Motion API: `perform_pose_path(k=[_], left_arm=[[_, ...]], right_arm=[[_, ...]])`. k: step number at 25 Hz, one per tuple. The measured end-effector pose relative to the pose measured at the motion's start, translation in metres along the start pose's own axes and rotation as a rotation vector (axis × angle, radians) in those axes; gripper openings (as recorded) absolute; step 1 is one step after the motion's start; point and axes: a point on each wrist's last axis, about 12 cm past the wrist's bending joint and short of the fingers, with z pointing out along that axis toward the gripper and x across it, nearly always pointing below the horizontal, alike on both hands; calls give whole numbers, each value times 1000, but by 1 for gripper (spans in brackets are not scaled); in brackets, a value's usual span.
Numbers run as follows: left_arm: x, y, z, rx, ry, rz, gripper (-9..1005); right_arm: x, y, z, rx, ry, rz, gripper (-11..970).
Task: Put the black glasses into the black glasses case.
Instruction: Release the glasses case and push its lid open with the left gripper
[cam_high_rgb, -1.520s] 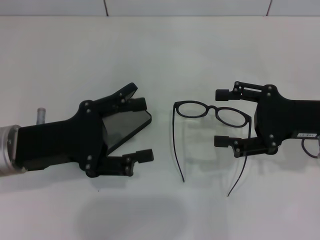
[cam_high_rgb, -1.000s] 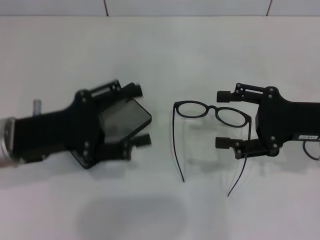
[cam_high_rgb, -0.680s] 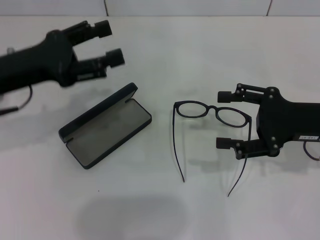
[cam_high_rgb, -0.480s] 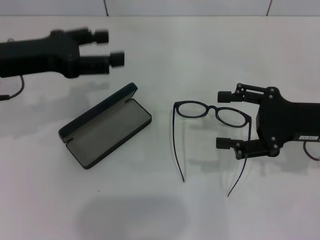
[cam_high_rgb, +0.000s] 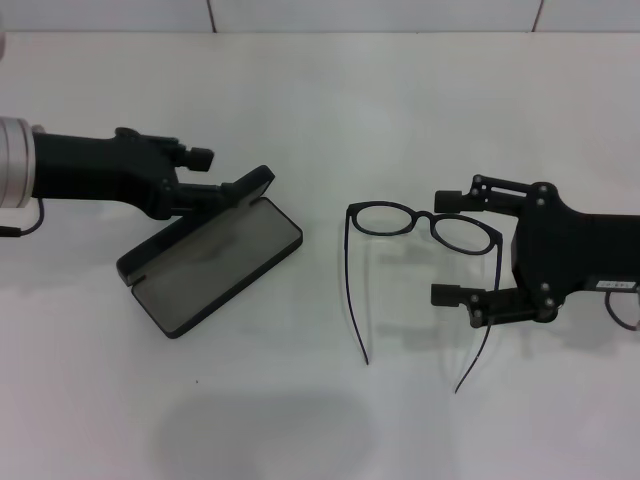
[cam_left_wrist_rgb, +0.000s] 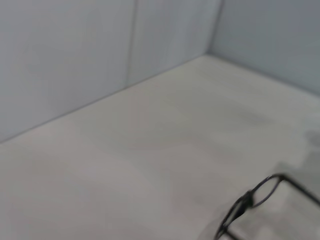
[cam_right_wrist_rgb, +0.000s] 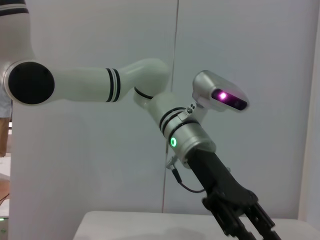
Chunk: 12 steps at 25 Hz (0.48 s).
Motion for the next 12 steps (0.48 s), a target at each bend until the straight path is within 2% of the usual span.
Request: perform_pose_path(k=[4, 12], left_arm=[[7, 6, 1, -52, 45, -12, 665], [13, 2, 17, -51, 160, 37, 588]], right_arm=[[0, 1, 2, -8, 3, -4, 858], [0, 2, 3, -17, -1, -4, 858]])
